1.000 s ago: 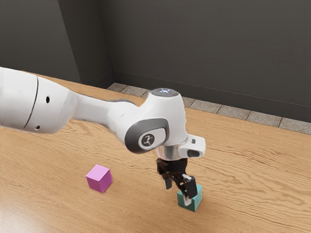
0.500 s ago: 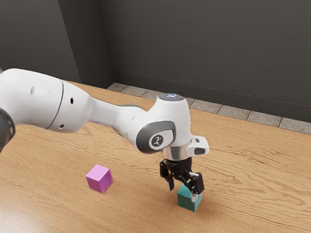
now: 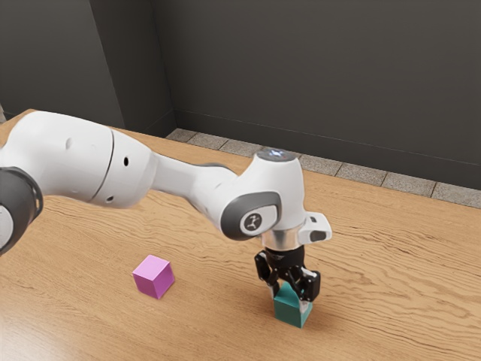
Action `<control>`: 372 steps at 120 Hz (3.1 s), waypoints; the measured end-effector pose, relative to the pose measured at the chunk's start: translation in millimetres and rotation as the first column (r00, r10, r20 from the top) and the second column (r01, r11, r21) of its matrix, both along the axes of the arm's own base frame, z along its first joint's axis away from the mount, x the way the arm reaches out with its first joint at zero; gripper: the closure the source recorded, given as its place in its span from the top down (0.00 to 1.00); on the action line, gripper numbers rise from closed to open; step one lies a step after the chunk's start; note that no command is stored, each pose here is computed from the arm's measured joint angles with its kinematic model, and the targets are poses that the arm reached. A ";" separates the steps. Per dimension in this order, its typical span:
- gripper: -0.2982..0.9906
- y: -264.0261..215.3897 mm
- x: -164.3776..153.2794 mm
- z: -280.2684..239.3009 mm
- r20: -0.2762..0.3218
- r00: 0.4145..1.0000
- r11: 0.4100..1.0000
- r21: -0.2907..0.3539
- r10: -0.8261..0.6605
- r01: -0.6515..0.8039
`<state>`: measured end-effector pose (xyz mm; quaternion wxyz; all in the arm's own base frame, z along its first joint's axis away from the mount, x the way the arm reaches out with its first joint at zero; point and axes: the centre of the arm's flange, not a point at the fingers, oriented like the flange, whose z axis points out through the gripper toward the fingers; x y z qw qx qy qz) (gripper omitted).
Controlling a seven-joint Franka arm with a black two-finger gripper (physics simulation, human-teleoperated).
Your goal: Pick up the blue block with one arm, and put the blue block on the pink block with one arm
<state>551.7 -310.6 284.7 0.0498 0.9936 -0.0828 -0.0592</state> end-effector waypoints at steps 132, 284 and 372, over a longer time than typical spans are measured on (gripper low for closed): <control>0.46 136.4 -23.0 69.7 0.043 0.998 0.992 0.122 -0.049 0.044; 0.46 301.4 -41.4 68.0 -0.089 0.992 0.994 0.048 -0.093 0.097; 0.49 325.1 -39.8 61.8 -0.097 0.993 0.998 0.039 0.060 -0.057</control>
